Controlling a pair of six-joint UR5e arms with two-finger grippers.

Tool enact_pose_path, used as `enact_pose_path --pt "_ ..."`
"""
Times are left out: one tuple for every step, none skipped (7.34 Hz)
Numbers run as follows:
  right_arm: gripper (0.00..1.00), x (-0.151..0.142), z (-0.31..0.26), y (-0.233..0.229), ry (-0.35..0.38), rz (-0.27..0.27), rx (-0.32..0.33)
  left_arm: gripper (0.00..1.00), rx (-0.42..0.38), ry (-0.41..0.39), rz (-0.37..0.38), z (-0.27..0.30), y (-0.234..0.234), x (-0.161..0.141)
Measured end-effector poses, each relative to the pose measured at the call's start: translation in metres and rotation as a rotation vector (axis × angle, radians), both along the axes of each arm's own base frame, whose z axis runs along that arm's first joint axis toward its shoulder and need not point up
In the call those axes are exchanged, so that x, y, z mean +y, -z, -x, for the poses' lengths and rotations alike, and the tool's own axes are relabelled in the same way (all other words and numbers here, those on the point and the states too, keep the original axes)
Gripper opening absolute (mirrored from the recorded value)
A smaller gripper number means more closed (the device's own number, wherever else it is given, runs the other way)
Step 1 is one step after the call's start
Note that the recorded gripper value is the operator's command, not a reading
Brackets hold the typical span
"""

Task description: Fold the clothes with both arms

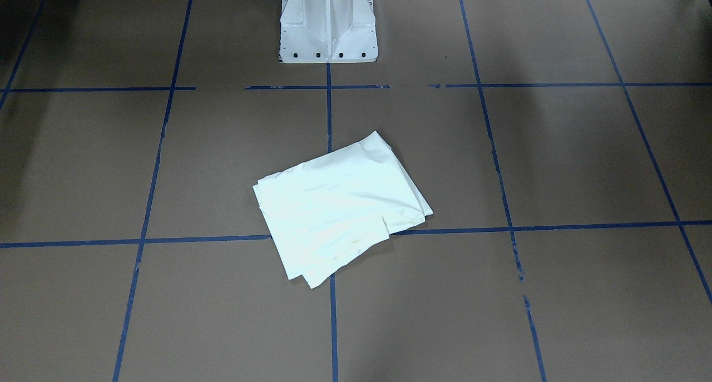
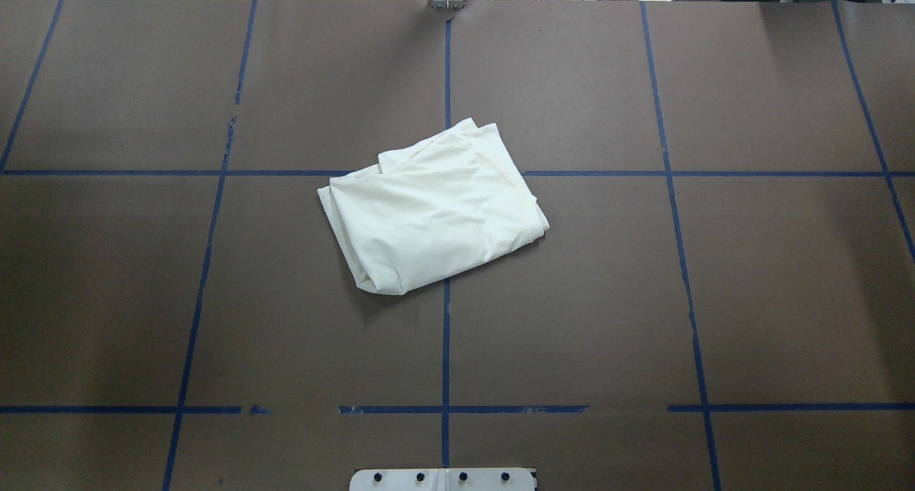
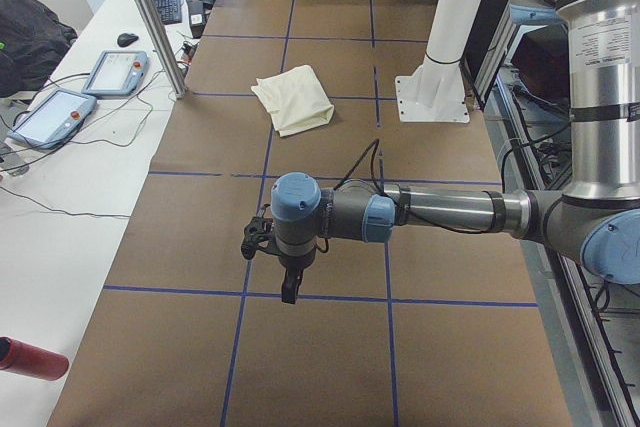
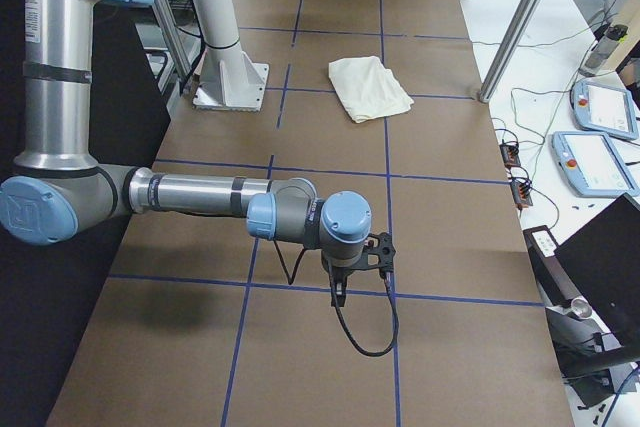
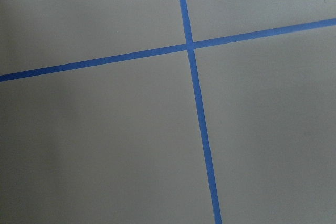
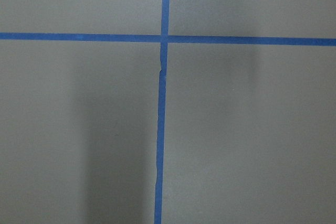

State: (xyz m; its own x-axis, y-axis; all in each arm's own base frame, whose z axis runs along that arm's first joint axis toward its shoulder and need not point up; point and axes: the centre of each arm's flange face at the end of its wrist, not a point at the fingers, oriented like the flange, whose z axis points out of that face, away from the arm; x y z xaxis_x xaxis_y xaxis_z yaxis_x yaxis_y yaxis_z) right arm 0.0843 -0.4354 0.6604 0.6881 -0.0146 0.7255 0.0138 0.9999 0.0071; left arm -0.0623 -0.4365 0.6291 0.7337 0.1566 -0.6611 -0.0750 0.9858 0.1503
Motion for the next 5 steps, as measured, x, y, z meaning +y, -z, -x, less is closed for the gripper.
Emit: enact_pose_path --pt "1.00 0.0014 -0.0001 -0.0020 0.000 0.003 0.000 1.00 0.000 0.000 0.001 0.0000 -0.0003 0.0000" --pt "1.00 0.0024 -0.0001 -0.0032 0.000 0.005 0.000 1.00 0.000 0.000 0.001 0.0000 -0.0006 0.0002" --pt "1.00 0.0026 -0.0001 -0.0033 0.000 0.005 0.000 1.00 0.000 0.000 0.002 0.0000 -0.0008 0.0004" --pt "1.00 0.0026 -0.0001 -0.0033 0.000 0.005 0.000 1.00 0.000 0.000 0.003 0.0000 -0.0012 0.0004" --pt "1.00 0.0028 -0.0001 -0.0034 0.000 0.006 0.000 1.00 0.000 0.003 0.006 0.0000 -0.0015 0.0005"
